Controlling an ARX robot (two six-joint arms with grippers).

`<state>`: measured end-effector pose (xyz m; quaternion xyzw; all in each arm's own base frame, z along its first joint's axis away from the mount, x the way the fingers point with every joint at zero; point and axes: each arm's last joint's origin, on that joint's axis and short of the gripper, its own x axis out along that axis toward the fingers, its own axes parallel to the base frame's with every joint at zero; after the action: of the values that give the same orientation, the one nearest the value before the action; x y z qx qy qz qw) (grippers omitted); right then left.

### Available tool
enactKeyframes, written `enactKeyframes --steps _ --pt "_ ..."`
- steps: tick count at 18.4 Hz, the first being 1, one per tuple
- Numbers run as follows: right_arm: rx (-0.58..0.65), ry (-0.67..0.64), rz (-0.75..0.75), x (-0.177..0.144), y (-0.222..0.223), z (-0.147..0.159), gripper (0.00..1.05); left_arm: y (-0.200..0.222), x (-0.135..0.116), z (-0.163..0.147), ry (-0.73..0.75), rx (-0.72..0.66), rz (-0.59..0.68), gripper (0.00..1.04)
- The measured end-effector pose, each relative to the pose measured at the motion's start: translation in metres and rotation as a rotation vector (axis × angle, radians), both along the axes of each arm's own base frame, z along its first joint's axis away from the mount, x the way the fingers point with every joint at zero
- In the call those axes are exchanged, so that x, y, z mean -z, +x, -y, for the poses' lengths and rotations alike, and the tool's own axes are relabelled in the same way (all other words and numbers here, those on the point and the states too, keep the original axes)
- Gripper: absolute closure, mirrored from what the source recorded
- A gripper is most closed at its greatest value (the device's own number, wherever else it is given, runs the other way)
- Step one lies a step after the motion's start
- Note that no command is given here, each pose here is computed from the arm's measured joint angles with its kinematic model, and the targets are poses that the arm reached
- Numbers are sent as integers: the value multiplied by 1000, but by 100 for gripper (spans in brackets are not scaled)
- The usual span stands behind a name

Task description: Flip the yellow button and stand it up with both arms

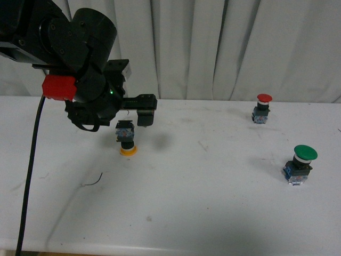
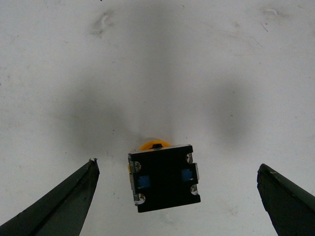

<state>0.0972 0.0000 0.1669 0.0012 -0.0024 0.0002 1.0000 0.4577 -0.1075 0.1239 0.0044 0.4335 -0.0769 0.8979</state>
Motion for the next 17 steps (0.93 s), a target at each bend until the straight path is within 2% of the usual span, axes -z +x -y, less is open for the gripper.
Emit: enactKeyframes --steps 4,5,6,7,17 --pt "0 0 0 0 0 0 6 0 12 7 64 17 -25 7" --pt "0 0 0 0 0 0 6 3 11 10 73 14 -23 23" --pt "0 0 0 0 0 0 6 6 7 10 79 -2 -17 58" --pt "0 0 0 0 0 0 6 6 6 10 69 -19 -26 69" --pt "0 0 0 0 0 0 6 3 1 10 66 -17 6 69"
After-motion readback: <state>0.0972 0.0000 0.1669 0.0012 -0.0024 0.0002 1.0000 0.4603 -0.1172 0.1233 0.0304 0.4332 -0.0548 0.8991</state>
